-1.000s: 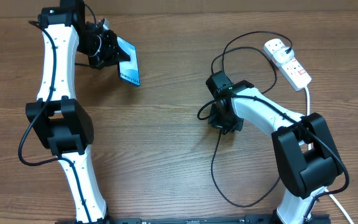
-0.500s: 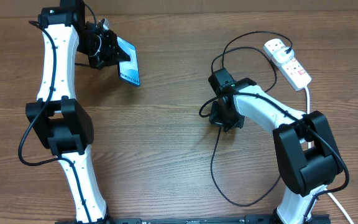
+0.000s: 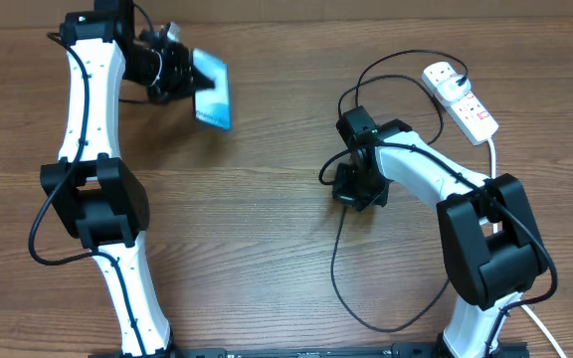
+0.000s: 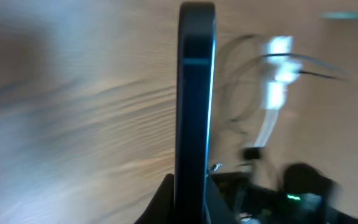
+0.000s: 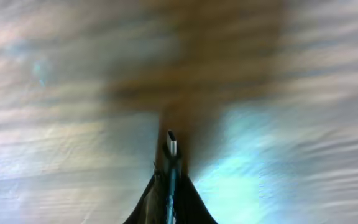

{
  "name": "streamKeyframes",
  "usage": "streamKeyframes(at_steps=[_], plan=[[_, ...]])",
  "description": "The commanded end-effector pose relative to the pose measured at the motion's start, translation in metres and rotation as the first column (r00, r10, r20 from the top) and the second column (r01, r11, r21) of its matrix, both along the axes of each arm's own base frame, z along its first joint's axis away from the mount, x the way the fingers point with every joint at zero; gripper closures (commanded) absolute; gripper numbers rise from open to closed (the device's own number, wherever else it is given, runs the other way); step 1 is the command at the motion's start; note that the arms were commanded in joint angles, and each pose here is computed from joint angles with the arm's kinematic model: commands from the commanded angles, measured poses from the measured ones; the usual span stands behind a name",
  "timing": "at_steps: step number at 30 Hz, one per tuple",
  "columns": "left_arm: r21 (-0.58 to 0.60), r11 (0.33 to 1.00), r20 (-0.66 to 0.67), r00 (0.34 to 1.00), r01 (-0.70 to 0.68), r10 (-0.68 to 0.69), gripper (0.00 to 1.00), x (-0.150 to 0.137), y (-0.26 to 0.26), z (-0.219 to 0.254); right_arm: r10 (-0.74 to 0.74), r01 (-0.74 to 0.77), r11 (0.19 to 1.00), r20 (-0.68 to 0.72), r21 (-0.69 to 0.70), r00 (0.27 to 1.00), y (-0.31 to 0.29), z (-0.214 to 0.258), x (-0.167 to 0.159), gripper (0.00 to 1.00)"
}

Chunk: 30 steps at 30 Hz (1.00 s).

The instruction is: Plug charger to phone and switch on socket

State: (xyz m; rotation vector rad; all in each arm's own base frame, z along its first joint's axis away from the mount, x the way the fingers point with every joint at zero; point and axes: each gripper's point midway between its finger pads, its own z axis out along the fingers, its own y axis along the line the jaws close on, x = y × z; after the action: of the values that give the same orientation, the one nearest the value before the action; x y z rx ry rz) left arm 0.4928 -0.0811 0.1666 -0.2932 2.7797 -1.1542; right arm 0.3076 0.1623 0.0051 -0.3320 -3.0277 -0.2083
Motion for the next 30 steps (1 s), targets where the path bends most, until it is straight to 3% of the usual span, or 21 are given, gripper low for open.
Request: streamKeyframes(at_steps=[1,6,11,23,30], plan=[[-0.394,0.889,0.309,0.944,0.234,-0.112,0.96,-0.006,-0.046,0.105,0.158,-0.177,0.917,0.084,0.358,0.984,0.06,0.067,0.005,0.96],[-0.562,0.741,0.428,0.896,0.369,-0.121,0.96,-0.015,-0.058,0.15,0.251,-0.362,0.721,0.263,0.592,0.931,0.095,0.152,-0.012,0.96],[-0.593,0.697,0.433,0.89,0.402,-0.145,0.96,-0.023,-0.072,0.157,0.235,-0.447,0.636,0.394,0.629,0.889,0.1,0.208,-0.024,0.96],[-0.585,0.643,0.448,0.858,0.495,-0.253,0.96,-0.043,-0.129,0.158,0.171,-0.438,0.614,0.431,0.657,0.886,0.106,0.229,-0.016,0.96],[-0.589,0.634,0.439,0.857,0.501,-0.269,0.96,-0.047,-0.137,0.158,0.147,-0.492,0.536,0.498,0.686,0.854,0.129,0.251,-0.011,0.96]])
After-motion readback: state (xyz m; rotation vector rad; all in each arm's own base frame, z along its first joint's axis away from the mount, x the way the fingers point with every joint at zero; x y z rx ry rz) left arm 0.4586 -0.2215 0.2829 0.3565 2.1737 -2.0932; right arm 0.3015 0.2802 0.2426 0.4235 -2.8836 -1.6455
